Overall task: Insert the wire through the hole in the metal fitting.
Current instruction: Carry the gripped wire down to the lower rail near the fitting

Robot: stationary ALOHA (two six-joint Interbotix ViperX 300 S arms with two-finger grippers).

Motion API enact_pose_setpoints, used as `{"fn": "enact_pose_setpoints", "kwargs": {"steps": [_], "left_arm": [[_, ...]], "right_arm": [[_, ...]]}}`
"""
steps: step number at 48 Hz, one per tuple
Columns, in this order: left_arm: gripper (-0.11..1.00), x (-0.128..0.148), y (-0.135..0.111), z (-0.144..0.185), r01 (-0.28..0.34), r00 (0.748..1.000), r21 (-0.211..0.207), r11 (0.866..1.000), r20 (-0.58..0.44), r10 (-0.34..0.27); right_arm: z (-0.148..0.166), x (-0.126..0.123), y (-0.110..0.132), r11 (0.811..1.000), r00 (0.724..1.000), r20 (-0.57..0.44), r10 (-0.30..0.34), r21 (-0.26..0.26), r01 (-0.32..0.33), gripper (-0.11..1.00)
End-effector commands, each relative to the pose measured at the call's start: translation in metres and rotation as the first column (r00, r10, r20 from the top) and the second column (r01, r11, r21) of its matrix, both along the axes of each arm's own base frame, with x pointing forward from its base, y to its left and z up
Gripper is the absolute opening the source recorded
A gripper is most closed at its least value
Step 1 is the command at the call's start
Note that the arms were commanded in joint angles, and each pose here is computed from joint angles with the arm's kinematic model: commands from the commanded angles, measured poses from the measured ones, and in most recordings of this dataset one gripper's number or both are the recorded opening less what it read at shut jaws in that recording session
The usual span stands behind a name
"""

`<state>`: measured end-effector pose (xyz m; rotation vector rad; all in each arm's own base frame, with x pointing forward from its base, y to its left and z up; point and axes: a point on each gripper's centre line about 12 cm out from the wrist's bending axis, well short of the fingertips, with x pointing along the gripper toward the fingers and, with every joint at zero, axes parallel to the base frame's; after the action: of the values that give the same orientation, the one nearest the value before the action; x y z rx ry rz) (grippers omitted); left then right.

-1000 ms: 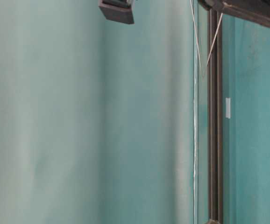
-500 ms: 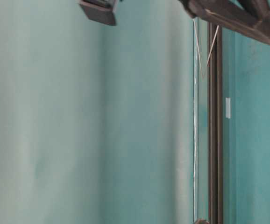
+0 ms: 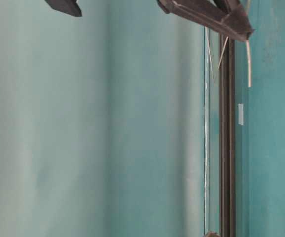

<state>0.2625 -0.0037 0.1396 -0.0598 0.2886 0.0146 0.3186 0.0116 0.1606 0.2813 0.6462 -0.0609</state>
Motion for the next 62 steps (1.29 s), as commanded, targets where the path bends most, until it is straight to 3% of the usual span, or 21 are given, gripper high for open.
{"fn": "enact_pose_setpoints", "kwargs": {"steps": [1,23,51,62], "left_arm": [[0.80,0.004,-0.001,0.009,0.006,0.999,0.001,1.000,0.037,-0.006],[0.80,-0.002,-0.001,0.023,0.008,0.999,-0.002,1.000,0.046,-0.007],[0.80,-0.006,-0.025,0.025,0.094,0.989,-0.013,0.996,0.119,-0.092],[0.80,-0.006,-0.030,0.016,0.098,0.990,-0.072,0.993,0.108,-0.090]], "right_arm": [[0.018,0.006,-0.001,1.000,0.999,0.051,-0.001,-0.001,0.001,0.00],[0.022,0.001,0.000,1.000,0.997,0.078,-0.005,0.011,0.004,0.00],[0.007,-0.024,0.039,0.985,0.975,0.222,-0.024,0.174,-0.015,0.00],[-0.004,-0.035,0.055,0.975,0.973,0.228,-0.041,0.221,-0.011,0.00]]}}
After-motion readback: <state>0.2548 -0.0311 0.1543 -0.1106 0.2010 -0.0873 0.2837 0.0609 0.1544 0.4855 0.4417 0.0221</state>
